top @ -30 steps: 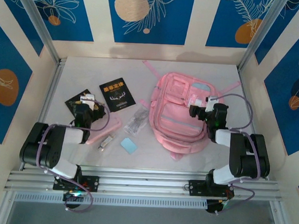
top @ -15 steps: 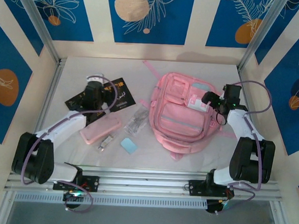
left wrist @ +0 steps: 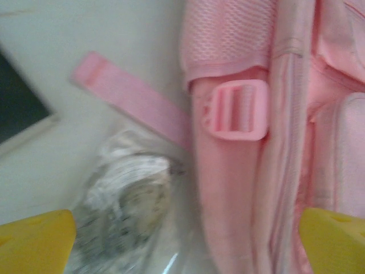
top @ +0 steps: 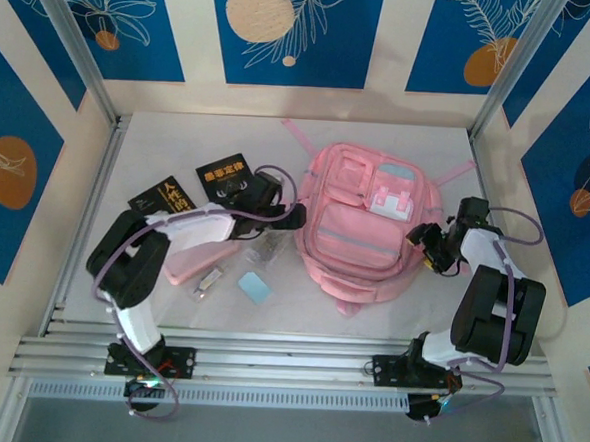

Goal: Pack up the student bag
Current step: Rotate the student bag at the top-right of the table, then unzip the student bag at the top-right of the table.

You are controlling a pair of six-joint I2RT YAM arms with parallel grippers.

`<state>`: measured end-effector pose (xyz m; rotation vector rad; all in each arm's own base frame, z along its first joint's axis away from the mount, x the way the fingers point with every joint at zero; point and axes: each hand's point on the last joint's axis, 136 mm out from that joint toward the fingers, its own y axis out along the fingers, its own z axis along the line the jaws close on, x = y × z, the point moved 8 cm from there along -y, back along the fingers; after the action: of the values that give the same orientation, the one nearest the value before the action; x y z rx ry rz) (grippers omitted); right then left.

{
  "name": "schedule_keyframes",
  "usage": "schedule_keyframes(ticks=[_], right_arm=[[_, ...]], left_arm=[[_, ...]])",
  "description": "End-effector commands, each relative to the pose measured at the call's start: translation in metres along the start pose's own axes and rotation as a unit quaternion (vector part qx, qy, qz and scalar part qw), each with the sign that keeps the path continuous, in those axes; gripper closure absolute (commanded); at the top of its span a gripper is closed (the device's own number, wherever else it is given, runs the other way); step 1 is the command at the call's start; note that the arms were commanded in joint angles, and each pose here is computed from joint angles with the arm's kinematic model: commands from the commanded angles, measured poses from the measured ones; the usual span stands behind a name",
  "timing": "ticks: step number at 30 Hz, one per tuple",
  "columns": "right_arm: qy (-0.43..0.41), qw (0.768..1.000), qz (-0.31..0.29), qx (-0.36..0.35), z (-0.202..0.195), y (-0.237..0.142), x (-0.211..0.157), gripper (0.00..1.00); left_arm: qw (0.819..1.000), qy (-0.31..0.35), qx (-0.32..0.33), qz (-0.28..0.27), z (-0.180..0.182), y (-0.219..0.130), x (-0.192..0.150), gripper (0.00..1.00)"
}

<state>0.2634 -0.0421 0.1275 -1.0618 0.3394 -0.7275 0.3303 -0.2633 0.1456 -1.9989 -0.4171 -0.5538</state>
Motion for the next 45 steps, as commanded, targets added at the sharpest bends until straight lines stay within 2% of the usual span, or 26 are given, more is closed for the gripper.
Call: schedule_keyframes(ticks=[1,5,12,17,20,23,25,28,32,35,38,40,44,45], right_arm=[[-0.003,0.996,0.043,0.077,0.021,0.009,-0.011,0.44],[-0.007,0.992,0.073,0.105,0.041,0.022,-0.024,0.55],[-0.044,0.984,0.110,0.132,0.088,0.030,-0.039,0.58],[-0.080,0.989,0.082,0.091,0.094,0.003,-0.029,0.45],[-0.074,0.993,0.045,0.075,0.083,-0.016,-0.009,0.36],[-0.040,0.996,0.013,0.073,0.067,-0.027,0.016,0.30],[-0.020,0.997,-0.005,0.076,0.059,-0.028,0.031,0.27],[0.001,0.997,-0.032,0.070,0.047,-0.023,0.055,0.24],[0.037,0.996,-0.037,0.075,0.029,-0.003,0.084,0.24],[0.042,0.993,-0.027,0.109,0.027,0.014,0.098,0.24],[0.033,0.989,-0.013,0.145,0.038,0.027,0.105,0.32],[0.030,0.990,-0.006,0.141,0.044,0.033,0.106,0.46],[0.033,0.991,0.005,0.132,0.043,0.033,0.098,0.90],[0.036,0.991,0.007,0.130,0.041,0.031,0.094,0.97]], left_arm=[[0.999,-0.017,-0.045,0.015,-0.018,0.022,0.009,0.00],[0.997,-0.026,-0.074,0.005,-0.035,0.056,0.030,0.00],[0.995,0.017,-0.088,-0.047,-0.060,0.102,0.090,0.00],[0.992,0.008,-0.090,-0.093,-0.056,0.105,0.143,0.00],[0.989,0.004,-0.082,-0.120,-0.045,0.086,0.168,0.00],[0.991,0.026,-0.054,-0.119,-0.035,0.057,0.179,0.00],[0.993,0.048,-0.033,-0.102,-0.031,0.038,0.177,0.00],[0.996,0.063,-0.021,-0.058,-0.027,0.012,0.155,0.00],[0.999,0.023,-0.032,0.010,-0.020,-0.011,0.104,0.00],[0.998,-0.014,-0.045,0.052,-0.020,-0.019,0.062,0.00],[0.993,-0.038,-0.074,0.083,-0.029,-0.011,0.030,0.00],[0.991,-0.044,-0.084,0.099,-0.037,0.001,0.018,0.00],[0.987,-0.066,-0.103,0.102,-0.048,0.033,0.020,0.00],[0.987,-0.070,-0.105,0.094,-0.049,0.043,0.023,0.00]])
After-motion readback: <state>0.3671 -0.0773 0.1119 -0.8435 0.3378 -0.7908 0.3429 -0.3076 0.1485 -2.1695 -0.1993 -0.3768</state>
